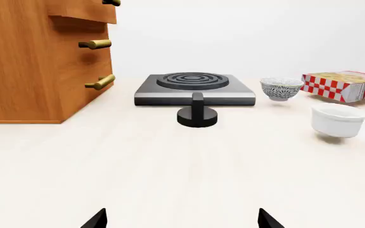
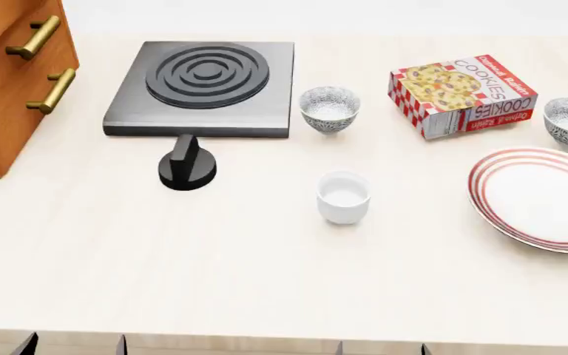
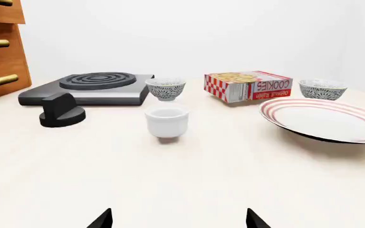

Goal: Pick the akita bowl next to the plate and place it on the plate.

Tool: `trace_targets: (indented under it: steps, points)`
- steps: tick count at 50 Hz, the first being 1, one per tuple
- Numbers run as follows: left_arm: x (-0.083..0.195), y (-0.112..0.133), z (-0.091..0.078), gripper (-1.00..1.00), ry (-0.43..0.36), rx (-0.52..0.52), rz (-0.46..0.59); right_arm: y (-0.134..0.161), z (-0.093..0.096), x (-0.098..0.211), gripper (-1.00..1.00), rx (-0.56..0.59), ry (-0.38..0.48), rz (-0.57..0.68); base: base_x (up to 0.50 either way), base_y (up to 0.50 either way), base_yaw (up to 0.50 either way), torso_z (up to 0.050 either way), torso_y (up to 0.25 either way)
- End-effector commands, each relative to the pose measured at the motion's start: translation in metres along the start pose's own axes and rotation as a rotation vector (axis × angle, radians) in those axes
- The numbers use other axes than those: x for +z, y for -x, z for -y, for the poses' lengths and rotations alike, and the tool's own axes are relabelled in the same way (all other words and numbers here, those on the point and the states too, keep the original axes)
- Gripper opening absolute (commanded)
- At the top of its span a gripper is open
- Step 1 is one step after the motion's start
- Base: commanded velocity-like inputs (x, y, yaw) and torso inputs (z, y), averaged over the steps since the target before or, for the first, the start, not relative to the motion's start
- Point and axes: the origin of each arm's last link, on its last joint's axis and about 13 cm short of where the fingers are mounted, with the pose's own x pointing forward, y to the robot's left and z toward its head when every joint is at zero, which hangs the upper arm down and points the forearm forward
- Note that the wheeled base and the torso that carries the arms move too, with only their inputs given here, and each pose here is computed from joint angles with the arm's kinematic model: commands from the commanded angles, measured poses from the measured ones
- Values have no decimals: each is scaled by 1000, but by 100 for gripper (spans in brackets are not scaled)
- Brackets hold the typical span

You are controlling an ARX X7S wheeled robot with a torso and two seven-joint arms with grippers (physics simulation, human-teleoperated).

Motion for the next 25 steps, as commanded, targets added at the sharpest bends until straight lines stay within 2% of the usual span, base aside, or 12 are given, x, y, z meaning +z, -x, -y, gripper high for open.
trace_targets:
  steps: [1, 11, 13, 16, 19, 23, 25]
  points:
    - [1, 1, 1, 100, 3, 8, -4, 1, 1, 0, 100, -1, 7, -19, 0, 0, 0, 0, 0]
    - [0, 1, 1, 100, 3, 12, -8, 1, 1, -1, 100, 0, 7, -19, 0, 0, 0, 0, 0]
    - [-1, 0, 2, 100, -23, 15, -15, 1, 1, -1, 100, 0, 6, -19, 0, 0, 0, 0, 0]
    - [0, 1, 1, 100, 18, 11, -8, 1, 1, 0, 100, 1, 6, -20, 0, 0, 0, 0, 0]
    - [0, 1, 1, 100, 15, 10, -4, 1, 1, -1, 100, 0, 7, -20, 0, 0, 0, 0, 0]
    - [12, 3, 0, 100, 41, -17, 12, 2, 3, 4, 100, -3, -63, -23, 0, 0, 0, 0, 0]
    - [23, 5, -1, 100, 39, -53, 32, 3, 3, 7, 100, 14, -56, -18, 0, 0, 0, 0, 0]
